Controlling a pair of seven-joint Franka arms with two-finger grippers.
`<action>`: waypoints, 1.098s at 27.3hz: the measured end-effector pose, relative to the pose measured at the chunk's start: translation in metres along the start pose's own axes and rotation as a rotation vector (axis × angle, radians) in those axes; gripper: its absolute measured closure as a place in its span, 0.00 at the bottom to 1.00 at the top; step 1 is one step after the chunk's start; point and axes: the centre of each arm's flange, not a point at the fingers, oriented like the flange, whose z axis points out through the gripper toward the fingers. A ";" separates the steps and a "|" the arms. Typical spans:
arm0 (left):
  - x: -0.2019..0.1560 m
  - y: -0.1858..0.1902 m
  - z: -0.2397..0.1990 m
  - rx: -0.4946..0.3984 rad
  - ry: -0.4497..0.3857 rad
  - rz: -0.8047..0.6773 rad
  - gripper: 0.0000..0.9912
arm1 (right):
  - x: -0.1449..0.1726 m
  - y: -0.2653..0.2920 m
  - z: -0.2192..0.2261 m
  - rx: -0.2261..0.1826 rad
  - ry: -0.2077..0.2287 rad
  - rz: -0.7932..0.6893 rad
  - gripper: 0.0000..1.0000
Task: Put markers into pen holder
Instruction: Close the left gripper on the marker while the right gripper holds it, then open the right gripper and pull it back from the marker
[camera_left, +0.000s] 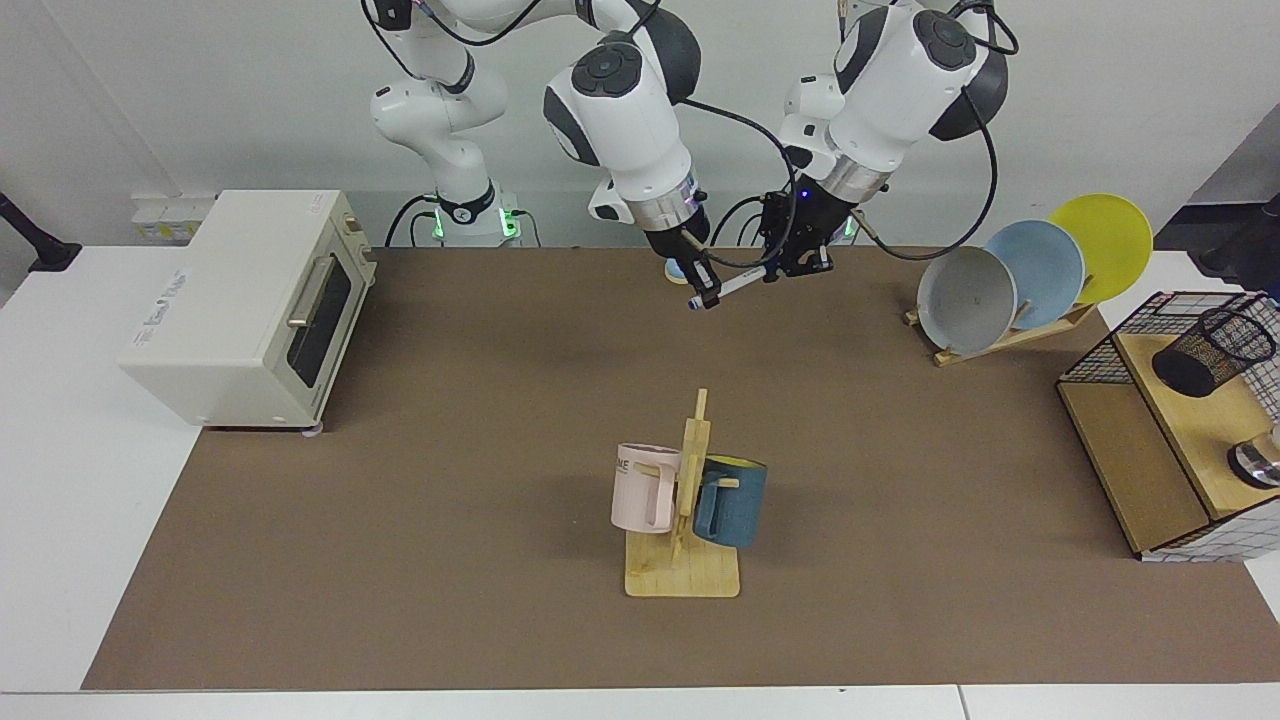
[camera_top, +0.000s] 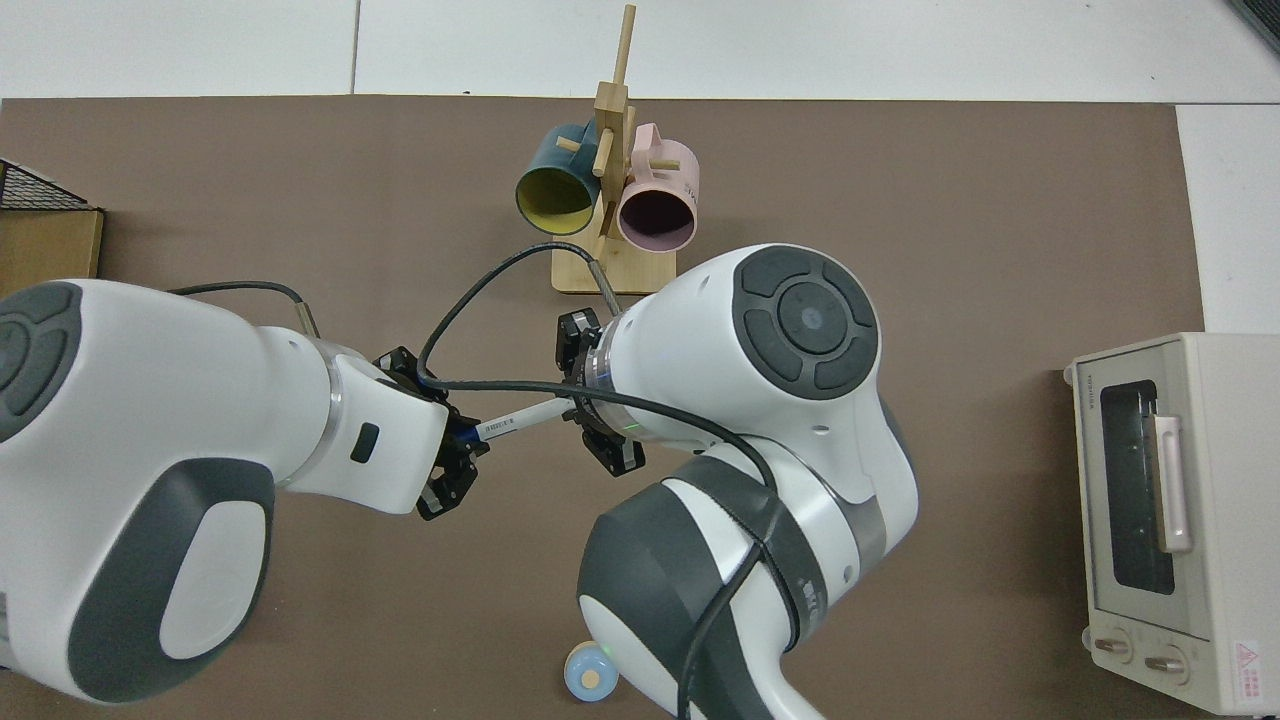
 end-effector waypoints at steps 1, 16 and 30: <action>0.000 0.000 0.000 0.002 -0.002 0.001 0.82 | 0.000 0.000 0.000 0.000 0.000 0.000 0.80; -0.017 -0.013 -0.001 0.054 -0.073 -0.002 0.82 | 0.035 -0.004 -0.009 -0.040 0.018 -0.170 0.01; -0.052 -0.041 -0.012 0.142 -0.188 -0.029 0.82 | 0.181 0.003 -0.071 -0.206 0.124 -0.780 0.00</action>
